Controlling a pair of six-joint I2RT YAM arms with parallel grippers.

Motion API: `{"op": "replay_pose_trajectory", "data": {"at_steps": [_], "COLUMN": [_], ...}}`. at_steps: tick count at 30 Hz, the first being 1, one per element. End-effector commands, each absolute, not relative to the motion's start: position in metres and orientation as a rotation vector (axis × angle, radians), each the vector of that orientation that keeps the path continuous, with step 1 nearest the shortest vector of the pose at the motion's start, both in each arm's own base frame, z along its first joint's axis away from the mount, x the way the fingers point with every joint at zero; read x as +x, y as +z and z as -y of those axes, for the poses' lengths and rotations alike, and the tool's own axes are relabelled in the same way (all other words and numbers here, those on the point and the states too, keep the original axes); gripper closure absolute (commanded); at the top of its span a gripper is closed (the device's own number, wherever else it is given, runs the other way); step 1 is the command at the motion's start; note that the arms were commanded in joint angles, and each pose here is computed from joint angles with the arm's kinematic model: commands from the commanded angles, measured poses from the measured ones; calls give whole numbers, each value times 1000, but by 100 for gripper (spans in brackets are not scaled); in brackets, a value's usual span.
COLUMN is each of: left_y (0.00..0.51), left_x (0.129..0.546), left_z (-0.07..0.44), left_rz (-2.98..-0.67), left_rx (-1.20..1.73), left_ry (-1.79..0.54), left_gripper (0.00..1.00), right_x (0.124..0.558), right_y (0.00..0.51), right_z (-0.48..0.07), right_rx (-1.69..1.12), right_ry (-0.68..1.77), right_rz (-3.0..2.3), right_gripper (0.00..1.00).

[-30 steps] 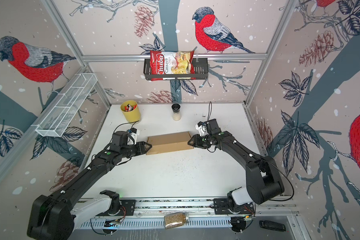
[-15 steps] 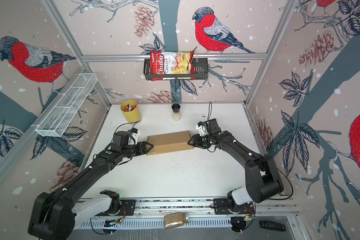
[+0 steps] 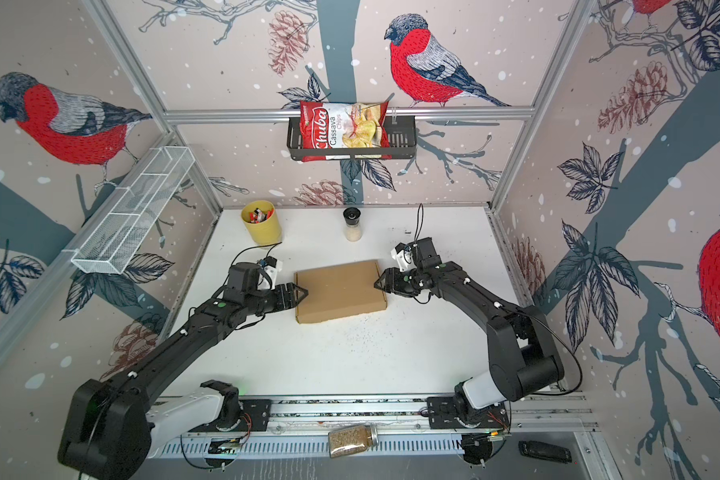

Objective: Fold the paper box

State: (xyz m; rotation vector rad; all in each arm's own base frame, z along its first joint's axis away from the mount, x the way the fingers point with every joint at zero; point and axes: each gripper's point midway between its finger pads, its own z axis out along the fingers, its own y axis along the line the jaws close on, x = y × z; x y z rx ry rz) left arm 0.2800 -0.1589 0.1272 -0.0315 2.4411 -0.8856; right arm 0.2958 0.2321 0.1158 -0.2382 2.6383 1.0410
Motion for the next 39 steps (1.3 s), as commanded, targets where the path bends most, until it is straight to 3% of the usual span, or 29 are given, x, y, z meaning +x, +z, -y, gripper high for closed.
{"op": "replay_pose_trajectory", "data": {"at_steps": [1,7,23,39], "left_y": [125,116,79,69], "left_x": [293,310,334,349], "left_z": [154,154,175,171], "left_rz": [-2405,-2376,-2423,-2473], "left_rx": [-25,-76,-72,-21], "left_ry": [-823,-810,-913,-839], "left_gripper": [28,31,36,35], "right_x": [306,326,335,354], "right_y": [108,85,80,75], "right_z": [-231,-224,-265,-261], "right_rx": [-253,-276,-300,-256], "right_ry": [957,771,914,922], "right_rz": [-2628,-2656,-2638,-2634], "right_gripper": [41,42,44,43]}}
